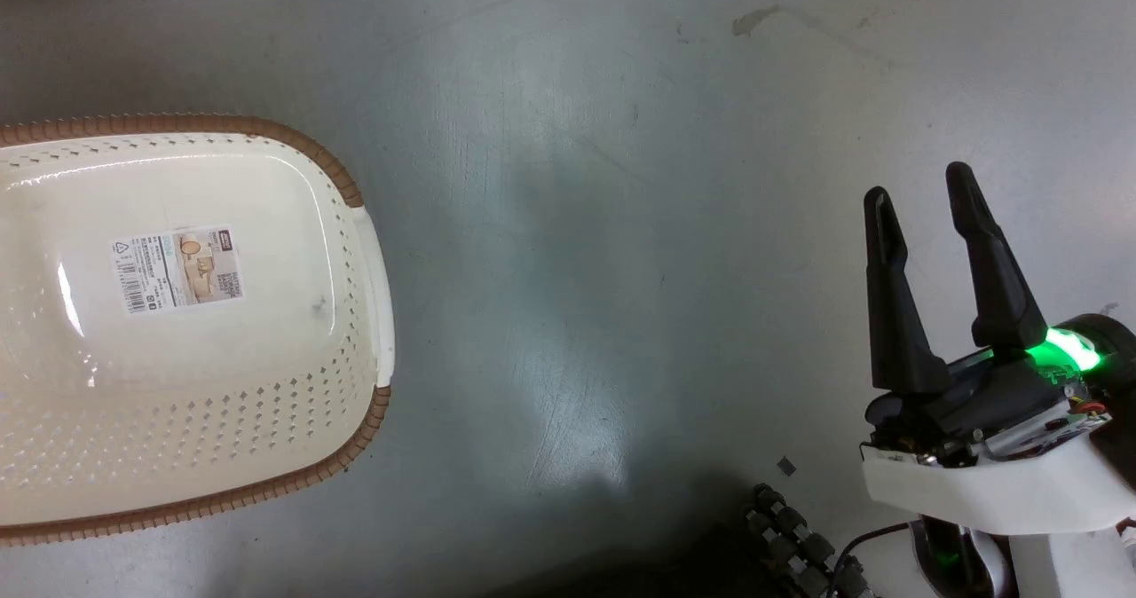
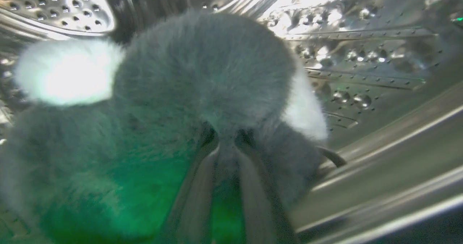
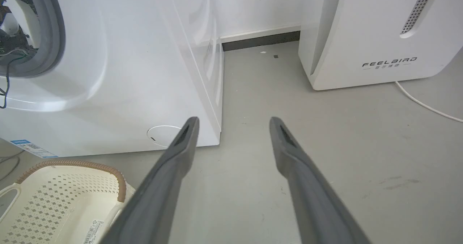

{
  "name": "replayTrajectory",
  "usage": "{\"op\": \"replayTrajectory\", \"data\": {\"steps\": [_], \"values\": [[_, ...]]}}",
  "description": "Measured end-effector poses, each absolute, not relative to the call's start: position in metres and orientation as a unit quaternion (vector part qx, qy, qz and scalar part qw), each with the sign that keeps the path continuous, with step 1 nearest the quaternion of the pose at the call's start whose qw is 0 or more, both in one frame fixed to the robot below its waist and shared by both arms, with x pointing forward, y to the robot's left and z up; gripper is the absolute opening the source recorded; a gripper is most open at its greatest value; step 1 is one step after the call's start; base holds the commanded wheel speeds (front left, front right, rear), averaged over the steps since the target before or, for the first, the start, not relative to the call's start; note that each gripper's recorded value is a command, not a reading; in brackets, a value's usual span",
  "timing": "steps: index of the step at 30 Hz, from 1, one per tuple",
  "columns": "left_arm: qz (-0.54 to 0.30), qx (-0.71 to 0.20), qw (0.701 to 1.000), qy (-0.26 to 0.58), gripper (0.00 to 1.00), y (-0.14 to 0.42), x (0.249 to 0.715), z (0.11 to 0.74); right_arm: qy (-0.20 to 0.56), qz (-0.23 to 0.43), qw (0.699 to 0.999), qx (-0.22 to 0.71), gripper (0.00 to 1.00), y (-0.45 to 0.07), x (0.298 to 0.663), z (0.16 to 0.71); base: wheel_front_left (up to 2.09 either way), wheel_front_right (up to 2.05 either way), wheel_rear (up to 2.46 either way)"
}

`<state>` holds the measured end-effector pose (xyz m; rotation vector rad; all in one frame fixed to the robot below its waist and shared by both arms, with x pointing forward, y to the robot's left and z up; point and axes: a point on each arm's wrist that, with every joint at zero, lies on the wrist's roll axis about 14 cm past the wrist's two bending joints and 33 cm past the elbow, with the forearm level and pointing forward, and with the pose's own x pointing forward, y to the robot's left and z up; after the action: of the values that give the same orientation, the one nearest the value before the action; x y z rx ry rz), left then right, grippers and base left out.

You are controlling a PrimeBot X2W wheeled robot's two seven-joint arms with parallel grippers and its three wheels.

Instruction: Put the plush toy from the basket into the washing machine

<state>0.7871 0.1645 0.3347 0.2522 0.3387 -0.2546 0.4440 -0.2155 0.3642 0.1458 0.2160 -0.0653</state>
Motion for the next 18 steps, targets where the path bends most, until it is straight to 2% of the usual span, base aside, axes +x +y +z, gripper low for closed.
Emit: {"op": "replayTrajectory", "data": {"steps": [7,8,9,18], "values": [[-0.134,0.128,0.968,0.168,0.00,0.164,0.784,0.334,0.098,-0.030,0.992,0.075,1.00,-0.215,0.448,0.369,0.00,0.00,0.00],[-0.135,0.129,0.969,0.163,0.93,0.165,0.783,0.336,0.095,-0.031,0.992,0.074,1.00,-0.215,0.449,0.371,0.00,0.00,0.00],[-0.136,0.130,0.969,0.159,1.00,0.165,0.782,0.339,0.092,-0.031,0.993,0.074,1.00,-0.216,0.449,0.373,0.00,0.00,0.00],[-0.141,0.114,0.976,0.118,1.00,0.167,0.752,0.371,0.050,-0.024,0.997,0.057,1.00,-0.217,0.453,0.407,0.00,0.00,0.00]]}}
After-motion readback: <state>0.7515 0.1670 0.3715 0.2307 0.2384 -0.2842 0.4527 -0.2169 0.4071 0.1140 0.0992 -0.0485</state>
